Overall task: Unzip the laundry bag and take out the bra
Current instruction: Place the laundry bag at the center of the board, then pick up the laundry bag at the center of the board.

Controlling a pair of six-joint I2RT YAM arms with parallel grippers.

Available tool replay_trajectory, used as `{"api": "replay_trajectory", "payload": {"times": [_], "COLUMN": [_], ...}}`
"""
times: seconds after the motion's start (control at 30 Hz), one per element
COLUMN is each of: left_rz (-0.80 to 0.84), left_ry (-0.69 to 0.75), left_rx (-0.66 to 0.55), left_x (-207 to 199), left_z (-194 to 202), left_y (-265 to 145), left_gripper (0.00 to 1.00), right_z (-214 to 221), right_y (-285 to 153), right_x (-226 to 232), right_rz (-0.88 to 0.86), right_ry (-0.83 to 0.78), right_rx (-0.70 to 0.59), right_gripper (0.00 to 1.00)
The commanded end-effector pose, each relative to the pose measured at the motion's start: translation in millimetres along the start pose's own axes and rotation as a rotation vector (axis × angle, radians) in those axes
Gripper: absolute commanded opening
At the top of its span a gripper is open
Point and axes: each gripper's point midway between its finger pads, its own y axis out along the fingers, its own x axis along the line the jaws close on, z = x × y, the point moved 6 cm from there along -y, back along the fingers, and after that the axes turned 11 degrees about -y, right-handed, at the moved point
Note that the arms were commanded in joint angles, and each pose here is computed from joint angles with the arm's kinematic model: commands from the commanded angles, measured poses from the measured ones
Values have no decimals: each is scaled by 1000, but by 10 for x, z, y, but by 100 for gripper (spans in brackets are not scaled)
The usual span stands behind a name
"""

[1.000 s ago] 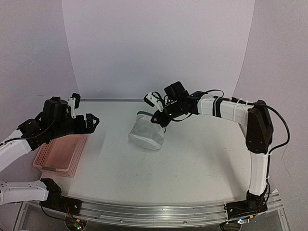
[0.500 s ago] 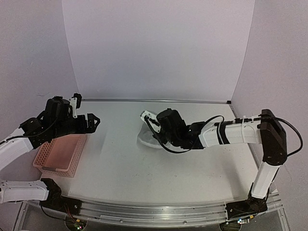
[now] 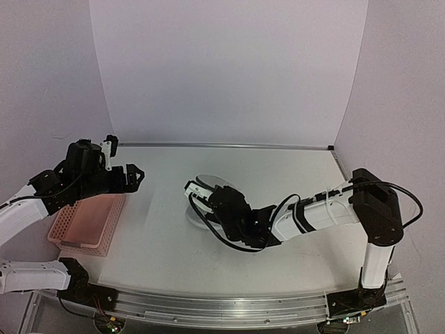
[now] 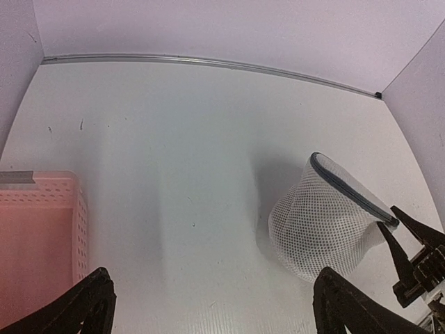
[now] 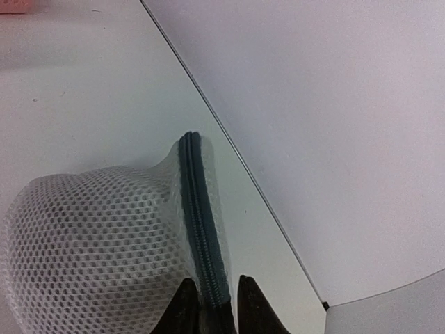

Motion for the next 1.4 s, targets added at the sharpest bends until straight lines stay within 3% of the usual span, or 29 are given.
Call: {"api": "replay_trajectory", "payload": {"times": [0.0, 0.23, 0.4, 0.67, 0.8, 1.03, 1.37], "left_rz": [24, 30, 44, 123, 216, 405, 508], "left_ry": [-20, -20, -29, -47, -82, -205, -564], "left_rx": [-30, -29, -16, 78, 151, 231, 449], "left_x": [-62, -66, -88, -210, -325, -588, -1005], "left_z": [-92, -89, -82, 14, 114, 190, 434], "left_y": [-65, -75, -65, 34, 122, 307, 893], "left_gripper": [100, 100, 100, 100, 100, 99, 97], "right_z": [-145, -283, -456, -490, -405, 61, 626], "right_y": [-106, -318, -533, -945, -1005, -734, -418], "right_x": [-66, -41, -222, -511, -748, -1118, -1170], "right_rz": [64, -12, -208, -450, -469, -506, -475], "right_ry": [75, 126, 178, 241, 327, 586, 848], "right_rx": [-35, -83, -145, -178, -148, 0, 182], "right_gripper": [27, 47, 64, 79, 82, 84, 86]}}
